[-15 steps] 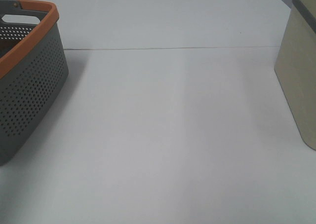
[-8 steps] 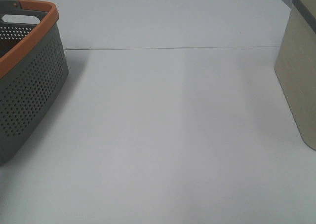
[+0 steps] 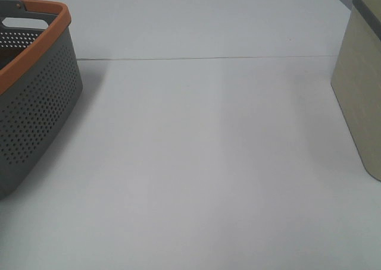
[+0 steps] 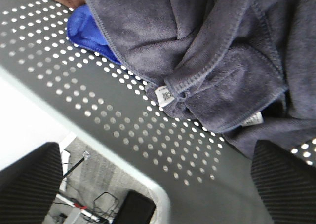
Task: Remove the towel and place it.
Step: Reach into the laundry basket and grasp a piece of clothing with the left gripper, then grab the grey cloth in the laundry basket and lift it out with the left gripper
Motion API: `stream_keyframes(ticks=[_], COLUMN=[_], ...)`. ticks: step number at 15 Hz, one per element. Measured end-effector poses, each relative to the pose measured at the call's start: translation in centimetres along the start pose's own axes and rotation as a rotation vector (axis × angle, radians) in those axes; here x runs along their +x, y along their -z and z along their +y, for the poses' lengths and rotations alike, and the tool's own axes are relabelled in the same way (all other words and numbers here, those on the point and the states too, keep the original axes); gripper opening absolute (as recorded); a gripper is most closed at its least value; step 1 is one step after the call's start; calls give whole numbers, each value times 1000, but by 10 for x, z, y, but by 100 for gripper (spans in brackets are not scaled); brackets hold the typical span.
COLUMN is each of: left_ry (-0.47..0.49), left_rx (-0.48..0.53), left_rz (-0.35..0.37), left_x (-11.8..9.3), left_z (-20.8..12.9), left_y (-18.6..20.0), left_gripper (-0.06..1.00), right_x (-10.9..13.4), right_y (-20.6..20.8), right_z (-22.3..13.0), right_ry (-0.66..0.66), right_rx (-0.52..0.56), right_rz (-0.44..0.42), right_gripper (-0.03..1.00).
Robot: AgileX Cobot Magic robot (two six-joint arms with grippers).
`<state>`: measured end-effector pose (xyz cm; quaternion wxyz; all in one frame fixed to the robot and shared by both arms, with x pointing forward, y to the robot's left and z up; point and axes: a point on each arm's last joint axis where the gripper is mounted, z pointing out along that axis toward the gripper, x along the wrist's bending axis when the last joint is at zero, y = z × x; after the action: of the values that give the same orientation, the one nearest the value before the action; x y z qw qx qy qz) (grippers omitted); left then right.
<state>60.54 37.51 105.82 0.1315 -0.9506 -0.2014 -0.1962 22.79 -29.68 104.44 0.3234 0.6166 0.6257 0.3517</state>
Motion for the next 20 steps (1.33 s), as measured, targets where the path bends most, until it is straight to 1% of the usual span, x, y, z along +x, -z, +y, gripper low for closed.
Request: stream_keyframes(ticks=[2,3,5,7,8,11,12,14,15,16,17,19,20], left_ry=[-43,-61,-84,-111,-149,-193,-203,-218,-222,-223,-223,-215,-201], left_rx=[6,8,13,13,-2,-25,-24,-25,-26,-29,-31,-32,-34], left_rz=[20,19,-8,-23,-5,30,18,-3,-10,-9,-5,-3,1], left_x=[2,2,1,-5,-16,-21,-23,-27,-28,-28,-28,-27,-27], left_z=[5,7,12,16,20,24,26,30,31,32,32,32,33], left_y=[-17,-25,-41,-60,-76,-89,-96,-110,-115,-117,-117,-117,-117], left_gripper=[98,98,98,98,98,98,98,95,90,83,73,48,42], right_x=[0,0,0,0,0,0,0,0,0,0,0,0,0], right_y=[0,0,0,0,0,0,0,0,0,0,0,0,0], right_z=[0,0,0,0,0,0,0,0,0,0,0,0,0], right_ry=[0,0,0,0,0,0,0,0,0,0,0,0,0], right_rx=[0,0,0,0,0,0,0,0,0,0,0,0,0], right_rz=[0,0,0,0,0,0,0,0,0,0,0,0,0], right_gripper=[63,63,63,63,63,63,63,63,63,63,63,63,63])
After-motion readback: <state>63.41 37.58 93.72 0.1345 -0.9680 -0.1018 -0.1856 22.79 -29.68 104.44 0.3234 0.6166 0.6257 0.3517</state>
